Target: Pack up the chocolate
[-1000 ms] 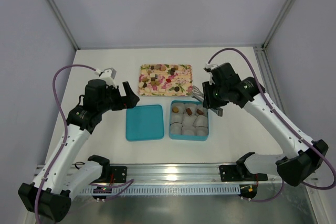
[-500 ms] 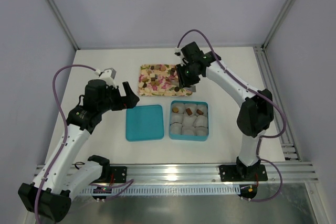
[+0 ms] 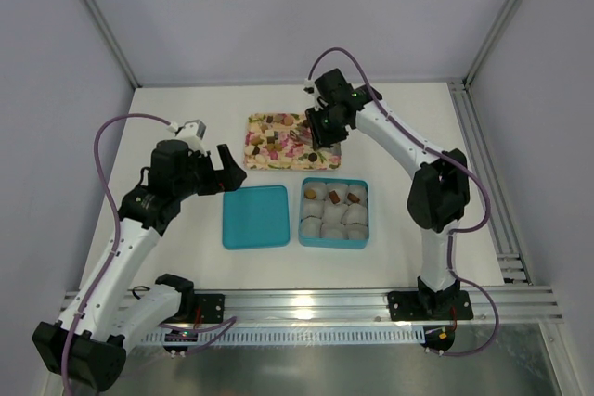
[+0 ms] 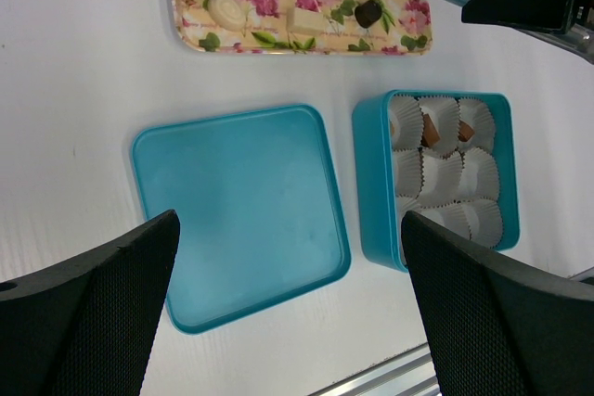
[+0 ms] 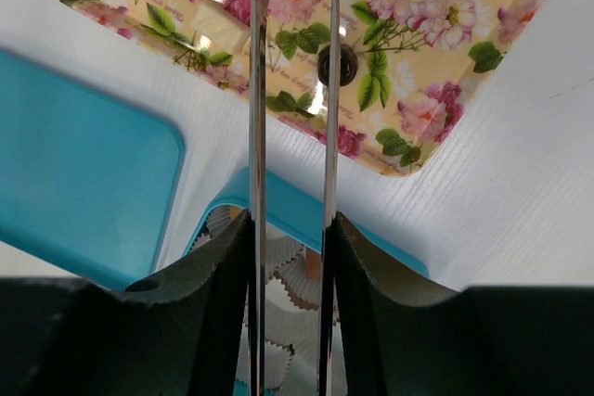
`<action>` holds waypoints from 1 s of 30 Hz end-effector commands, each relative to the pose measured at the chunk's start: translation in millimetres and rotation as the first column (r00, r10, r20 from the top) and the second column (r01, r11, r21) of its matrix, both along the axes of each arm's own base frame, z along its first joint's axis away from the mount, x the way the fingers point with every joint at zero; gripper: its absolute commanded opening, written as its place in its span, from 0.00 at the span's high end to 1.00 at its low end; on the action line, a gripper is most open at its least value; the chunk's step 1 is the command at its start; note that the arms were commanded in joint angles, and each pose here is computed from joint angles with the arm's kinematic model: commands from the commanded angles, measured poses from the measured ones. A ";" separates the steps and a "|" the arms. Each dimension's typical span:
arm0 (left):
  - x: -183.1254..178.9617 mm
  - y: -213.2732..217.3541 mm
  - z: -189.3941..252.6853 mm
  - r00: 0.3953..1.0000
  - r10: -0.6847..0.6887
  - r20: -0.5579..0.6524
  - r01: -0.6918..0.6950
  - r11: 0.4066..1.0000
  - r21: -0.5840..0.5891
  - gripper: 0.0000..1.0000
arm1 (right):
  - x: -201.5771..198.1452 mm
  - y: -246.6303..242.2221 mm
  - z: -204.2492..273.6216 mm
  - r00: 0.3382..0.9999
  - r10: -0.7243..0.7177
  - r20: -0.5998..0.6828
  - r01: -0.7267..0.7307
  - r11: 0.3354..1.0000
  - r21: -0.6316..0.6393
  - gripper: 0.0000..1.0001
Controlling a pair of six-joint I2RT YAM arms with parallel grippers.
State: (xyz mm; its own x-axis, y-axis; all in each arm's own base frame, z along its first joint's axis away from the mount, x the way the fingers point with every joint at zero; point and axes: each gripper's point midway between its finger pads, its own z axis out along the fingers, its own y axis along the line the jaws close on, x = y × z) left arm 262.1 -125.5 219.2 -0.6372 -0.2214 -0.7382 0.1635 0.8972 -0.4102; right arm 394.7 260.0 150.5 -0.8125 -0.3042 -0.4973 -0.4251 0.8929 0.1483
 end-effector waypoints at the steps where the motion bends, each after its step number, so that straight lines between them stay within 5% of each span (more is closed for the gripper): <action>1: 3.9 1.7 4.2 1.000 0.009 0.023 -0.009 1.000 0.002 0.00 | 11.0 1.8 5.6 0.999 0.004 0.036 -0.004 1.000 -0.003 0.59; 30: 4.0 2.3 4.4 1.000 0.013 0.025 -0.013 1.000 0.003 0.00 | 3.7 1.0 -5.1 1.000 0.005 -0.004 -0.005 1.000 -0.005 0.70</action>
